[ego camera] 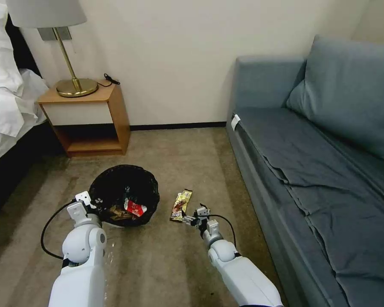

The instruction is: Pick up the trash bin, then pick up the garbage on the floor and place it into the trash bin.

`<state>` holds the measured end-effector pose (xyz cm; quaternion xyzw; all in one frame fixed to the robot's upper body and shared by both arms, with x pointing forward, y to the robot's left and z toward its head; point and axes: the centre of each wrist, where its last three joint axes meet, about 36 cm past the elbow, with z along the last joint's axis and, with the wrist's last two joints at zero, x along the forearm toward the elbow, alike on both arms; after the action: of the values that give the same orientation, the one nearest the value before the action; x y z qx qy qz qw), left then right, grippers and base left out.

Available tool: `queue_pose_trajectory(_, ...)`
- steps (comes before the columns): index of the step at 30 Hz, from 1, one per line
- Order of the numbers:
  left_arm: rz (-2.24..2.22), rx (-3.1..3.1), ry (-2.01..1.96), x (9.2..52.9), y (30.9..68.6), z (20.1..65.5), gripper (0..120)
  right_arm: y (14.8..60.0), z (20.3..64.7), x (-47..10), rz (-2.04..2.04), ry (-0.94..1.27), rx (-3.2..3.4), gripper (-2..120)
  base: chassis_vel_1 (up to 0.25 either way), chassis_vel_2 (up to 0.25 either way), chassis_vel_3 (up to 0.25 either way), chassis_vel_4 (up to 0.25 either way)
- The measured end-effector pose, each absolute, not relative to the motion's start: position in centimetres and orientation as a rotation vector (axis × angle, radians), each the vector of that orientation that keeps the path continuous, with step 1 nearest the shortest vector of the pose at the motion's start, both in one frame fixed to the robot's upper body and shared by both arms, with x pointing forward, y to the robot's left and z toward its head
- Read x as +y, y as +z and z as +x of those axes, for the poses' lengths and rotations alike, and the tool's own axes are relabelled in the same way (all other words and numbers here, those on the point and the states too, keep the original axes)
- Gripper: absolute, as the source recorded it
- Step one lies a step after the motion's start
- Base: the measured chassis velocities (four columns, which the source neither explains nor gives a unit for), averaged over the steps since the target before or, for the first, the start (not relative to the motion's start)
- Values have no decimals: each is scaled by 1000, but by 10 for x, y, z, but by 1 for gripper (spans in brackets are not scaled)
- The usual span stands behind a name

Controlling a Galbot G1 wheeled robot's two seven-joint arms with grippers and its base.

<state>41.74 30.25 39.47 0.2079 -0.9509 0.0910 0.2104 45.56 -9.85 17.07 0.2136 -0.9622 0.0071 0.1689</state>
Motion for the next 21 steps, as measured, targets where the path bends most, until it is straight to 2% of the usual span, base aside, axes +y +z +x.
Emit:
queue_pose_trajectory(11,580,-2645,254,302,394,417,2,153,445,-97,668,58,-2694,100,-16,12,16,-17)
queue_pose_trajectory(21,582,-2647,259,301,394,416,2,150,441,-94,695,70,-2689,100,-117,115,111,-112)
